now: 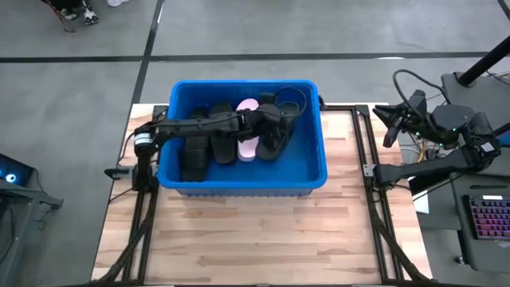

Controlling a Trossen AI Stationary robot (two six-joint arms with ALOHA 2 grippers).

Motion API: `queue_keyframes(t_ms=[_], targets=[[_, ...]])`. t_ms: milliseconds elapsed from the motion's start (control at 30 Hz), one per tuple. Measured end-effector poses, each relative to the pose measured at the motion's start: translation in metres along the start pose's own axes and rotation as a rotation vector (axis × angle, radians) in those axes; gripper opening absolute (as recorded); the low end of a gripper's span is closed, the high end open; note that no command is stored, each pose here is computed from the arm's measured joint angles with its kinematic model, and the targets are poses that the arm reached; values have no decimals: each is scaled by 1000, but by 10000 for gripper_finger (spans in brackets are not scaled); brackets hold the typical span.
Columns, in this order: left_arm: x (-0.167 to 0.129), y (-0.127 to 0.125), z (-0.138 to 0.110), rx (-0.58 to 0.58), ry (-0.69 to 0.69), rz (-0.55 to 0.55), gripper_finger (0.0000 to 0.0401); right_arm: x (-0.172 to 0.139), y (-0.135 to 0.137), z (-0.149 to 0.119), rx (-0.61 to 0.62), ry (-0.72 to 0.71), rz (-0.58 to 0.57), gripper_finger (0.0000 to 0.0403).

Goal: Pick and place slides into bin
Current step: Stack the black slide on top of the black slide into the blue container

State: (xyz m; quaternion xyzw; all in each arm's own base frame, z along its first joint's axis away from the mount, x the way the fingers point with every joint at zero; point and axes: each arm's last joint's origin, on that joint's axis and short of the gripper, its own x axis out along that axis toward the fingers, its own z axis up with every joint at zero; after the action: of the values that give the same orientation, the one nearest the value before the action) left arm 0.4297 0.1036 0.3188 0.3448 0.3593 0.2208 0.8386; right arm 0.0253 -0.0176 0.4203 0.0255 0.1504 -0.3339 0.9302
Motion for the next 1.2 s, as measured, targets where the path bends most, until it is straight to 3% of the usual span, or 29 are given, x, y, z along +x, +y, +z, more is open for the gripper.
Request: queue_keyframes(t_ms=[200, 500, 733, 933, 1200], targets=[[19, -10, -14, 4, 43, -9, 0, 1, 0, -1, -2, 3, -1, 54], [53, -32, -19, 36, 172, 66, 0, 2, 1, -1, 4, 5, -10, 54], [74, -43, -21, 49, 193, 60, 0, 3, 3, 0, 9, 10, -11, 54], [93, -61, -33, 189, 243, 12, 0, 4, 3, 0, 7, 12, -11, 54], [98, -59, -33, 172, 216, 47, 0, 6, 5, 1, 2, 18, -12, 54]])
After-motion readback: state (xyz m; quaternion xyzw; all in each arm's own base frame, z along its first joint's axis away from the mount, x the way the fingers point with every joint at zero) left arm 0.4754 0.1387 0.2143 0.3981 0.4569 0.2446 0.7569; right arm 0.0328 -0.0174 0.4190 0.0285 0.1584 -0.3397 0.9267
